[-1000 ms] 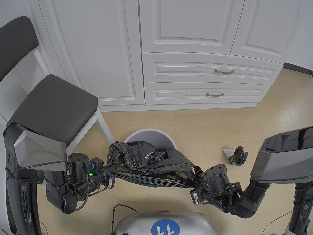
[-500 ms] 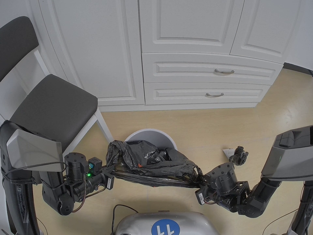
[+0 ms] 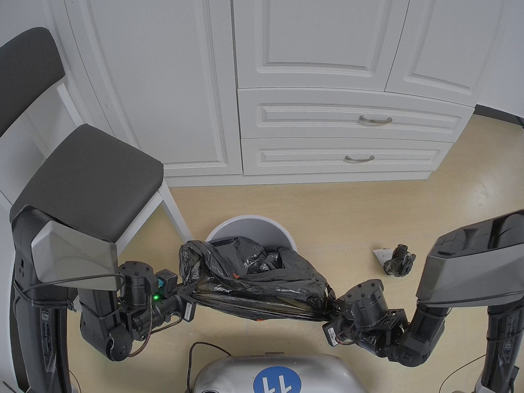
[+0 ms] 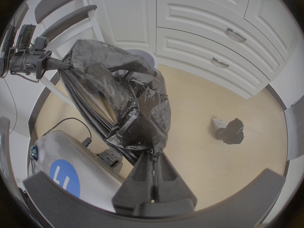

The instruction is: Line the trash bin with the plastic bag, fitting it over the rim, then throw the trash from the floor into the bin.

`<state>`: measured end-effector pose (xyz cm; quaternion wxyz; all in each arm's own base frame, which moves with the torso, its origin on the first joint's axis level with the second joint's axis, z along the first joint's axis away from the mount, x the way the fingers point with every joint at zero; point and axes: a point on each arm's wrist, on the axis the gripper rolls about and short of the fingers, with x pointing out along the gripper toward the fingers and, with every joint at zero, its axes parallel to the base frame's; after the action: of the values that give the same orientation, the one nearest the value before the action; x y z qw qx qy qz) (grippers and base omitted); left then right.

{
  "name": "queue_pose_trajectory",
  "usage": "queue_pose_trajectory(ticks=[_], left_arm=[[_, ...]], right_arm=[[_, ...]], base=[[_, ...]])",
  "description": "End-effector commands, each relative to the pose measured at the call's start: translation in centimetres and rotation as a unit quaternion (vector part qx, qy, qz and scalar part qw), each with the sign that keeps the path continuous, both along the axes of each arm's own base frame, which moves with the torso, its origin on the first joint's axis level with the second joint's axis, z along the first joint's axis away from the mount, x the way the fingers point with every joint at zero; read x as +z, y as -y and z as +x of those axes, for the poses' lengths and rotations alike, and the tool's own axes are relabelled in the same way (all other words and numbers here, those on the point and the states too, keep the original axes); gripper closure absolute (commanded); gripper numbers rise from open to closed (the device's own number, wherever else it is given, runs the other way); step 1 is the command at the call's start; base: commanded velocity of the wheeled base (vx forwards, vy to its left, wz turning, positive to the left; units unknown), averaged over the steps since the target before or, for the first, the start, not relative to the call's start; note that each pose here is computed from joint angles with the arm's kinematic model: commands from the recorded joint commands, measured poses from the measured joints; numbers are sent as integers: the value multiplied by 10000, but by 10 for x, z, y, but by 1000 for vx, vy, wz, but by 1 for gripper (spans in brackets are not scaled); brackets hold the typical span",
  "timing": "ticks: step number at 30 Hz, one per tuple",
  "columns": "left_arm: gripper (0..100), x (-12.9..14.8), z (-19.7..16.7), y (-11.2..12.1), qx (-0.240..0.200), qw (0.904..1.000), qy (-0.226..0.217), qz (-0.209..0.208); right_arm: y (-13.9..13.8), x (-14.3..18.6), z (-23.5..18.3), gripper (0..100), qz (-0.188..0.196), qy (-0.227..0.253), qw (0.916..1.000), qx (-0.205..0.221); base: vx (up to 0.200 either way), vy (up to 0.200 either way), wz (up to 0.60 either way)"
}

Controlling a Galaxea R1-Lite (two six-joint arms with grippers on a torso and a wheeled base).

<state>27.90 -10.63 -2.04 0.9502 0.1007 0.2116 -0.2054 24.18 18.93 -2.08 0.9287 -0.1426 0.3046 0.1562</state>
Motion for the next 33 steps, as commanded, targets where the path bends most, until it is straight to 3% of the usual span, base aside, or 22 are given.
queue_pose_trajectory(ticks=[1, 2, 3, 9, 13, 15, 19, 22, 25, 28, 30, 31, 33], left_arm=[[100, -18, 6, 0, 29, 9998, -169, 37], [100, -18, 6, 0, 29, 9998, -169, 37], [100, -16, 5, 0, 29, 9999, -155, 32], [100, -7, 4, 1, 6, 10000, -41, -14], [100, 0, 5, 1, 9, 10000, 71, -64], [100, 0, 6, 1, 24, 9999, 79, -63], [100, -2, 6, 1, 28, 10000, 54, -65], [100, 0, 7, 2, 16, 9999, 80, -82], [100, -1, 4, 3, -25, 10000, 45, -47], [100, 0, 2, 2, -21, 10000, 42, -35], [100, 1, 1, 2, -21, 10000, 42, -35], [100, 2, 2, 0, 6, 10000, 52, -49], [100, 2, 2, 0, 2, 10000, 55, -62]], right_arm=[[5, -27, 4, 100, -44, -93, 9999, -36], [5, -27, 4, 100, -44, -93, 9999, -36], [10, -21, -2, 0, -122, -86, 9998, 114], [22, 15, -15, 0, 15, 187, 9993, 326], [43, 45, -29, 0, 47, 419, 9965, 719], [63, 72, -44, 0, 22, 769, 9906, 1127], [71, 100, -56, 0, 165, 1272, 9836, 1270], [59, 129, -46, 0, 90, 1750, 9741, 1427], [37, 147, -35, 0, -124, 1664, 9762, 1384], [-2, 174, -21, 0, -346, 1514, 9809, 1173], [-15, 181, -18, 0, -338, 1498, 9809, 1196], [-40, 192, -12, 0, -365, 1484, 9789, 1353], [-58, 191, -3, 0, -487, 1392, 9782, 1465]], base=[[0, 0, 0], [0, 0, 0], [0, 0, 0], [0, 0, 0], [0, 0, 0], [0, 0, 0], [0, 0, 0], [0, 0, 0], [0, 0, 0], [0, 0, 0], [0, 0, 0], [0, 0, 0], [0, 0, 0]])
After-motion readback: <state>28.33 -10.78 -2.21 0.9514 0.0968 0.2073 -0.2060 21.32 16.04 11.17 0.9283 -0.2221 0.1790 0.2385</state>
